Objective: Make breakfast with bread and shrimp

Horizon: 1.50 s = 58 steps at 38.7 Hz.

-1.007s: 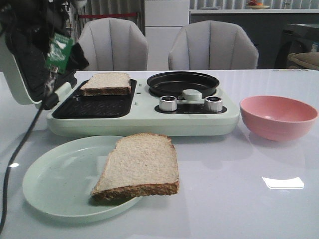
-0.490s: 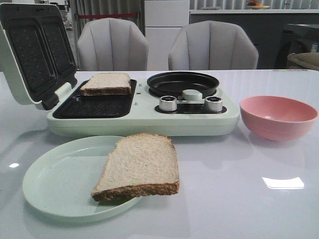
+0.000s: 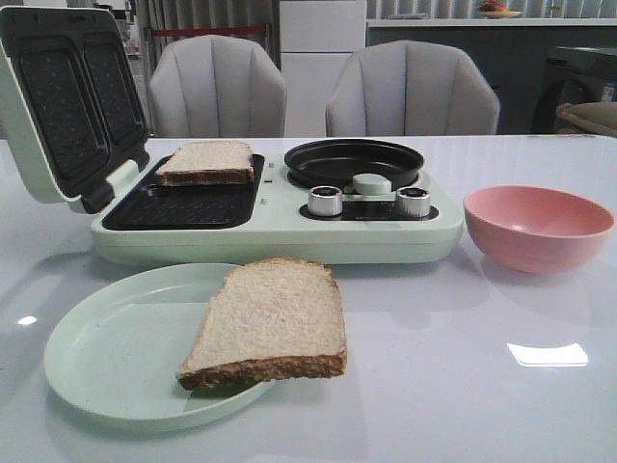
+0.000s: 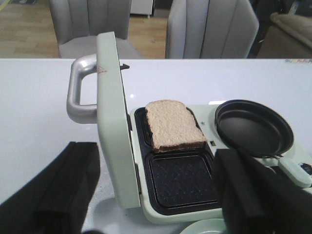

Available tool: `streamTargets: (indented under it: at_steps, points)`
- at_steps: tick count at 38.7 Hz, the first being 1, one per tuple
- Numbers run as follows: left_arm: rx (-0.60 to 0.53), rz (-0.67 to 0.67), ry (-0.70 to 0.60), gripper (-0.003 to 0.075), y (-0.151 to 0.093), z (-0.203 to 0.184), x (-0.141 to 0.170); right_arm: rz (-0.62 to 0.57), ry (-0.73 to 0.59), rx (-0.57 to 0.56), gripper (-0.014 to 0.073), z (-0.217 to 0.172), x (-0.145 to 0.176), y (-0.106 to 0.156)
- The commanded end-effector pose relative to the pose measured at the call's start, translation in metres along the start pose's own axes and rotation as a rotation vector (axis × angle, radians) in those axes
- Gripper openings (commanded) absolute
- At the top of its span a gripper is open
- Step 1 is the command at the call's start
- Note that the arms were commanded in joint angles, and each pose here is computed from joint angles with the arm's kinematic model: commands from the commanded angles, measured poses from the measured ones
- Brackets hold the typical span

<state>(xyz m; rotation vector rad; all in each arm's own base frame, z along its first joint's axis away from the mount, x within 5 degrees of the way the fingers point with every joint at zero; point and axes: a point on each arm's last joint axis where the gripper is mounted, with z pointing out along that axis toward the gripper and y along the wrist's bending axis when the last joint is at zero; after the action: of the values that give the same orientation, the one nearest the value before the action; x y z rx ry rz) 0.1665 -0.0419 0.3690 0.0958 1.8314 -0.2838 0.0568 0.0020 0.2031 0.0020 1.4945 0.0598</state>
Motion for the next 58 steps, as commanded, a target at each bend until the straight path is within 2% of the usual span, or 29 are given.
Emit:
streamTargets:
  at_steps: [1,10,23,35,42,45,48,58]
  points:
    - [0.025,-0.025,-0.173,0.0543,-0.001,-0.03,-0.01,-0.013,-0.11,0.005,0.0141,-0.002,-0.012,0.0]
    - [0.095,-0.01,-0.282,0.0543,-0.003,-0.074,0.019,-0.013,-0.11,0.005,0.0141,-0.002,-0.012,0.0]
    - [0.207,-0.007,-0.312,0.0543,0.001,-0.095,0.079,-0.013,-0.11,0.005,0.0141,-0.002,-0.012,0.0]
    - [0.293,-0.005,-0.348,0.0543,0.001,-0.105,0.093,-0.013,-0.114,0.005,0.0141,-0.002,-0.013,0.0]
    - [0.291,-0.004,-0.333,0.0543,0.001,-0.105,0.094,-0.01,-0.263,0.006,0.0141,-0.005,-0.027,0.0]
    - [0.29,-0.003,-0.33,0.0543,0.001,-0.104,0.095,0.031,-0.282,-0.001,0.0141,-0.006,-0.034,0.0]
    - [0.291,-0.003,-0.326,0.0543,0.001,-0.103,0.097,0.061,-0.267,-0.01,0.0141,-0.006,-0.047,0.001]
    - [0.291,-0.004,-0.335,0.0543,0.002,-0.102,0.099,0.048,0.012,-0.004,0.0141,0.017,-0.088,0.004]
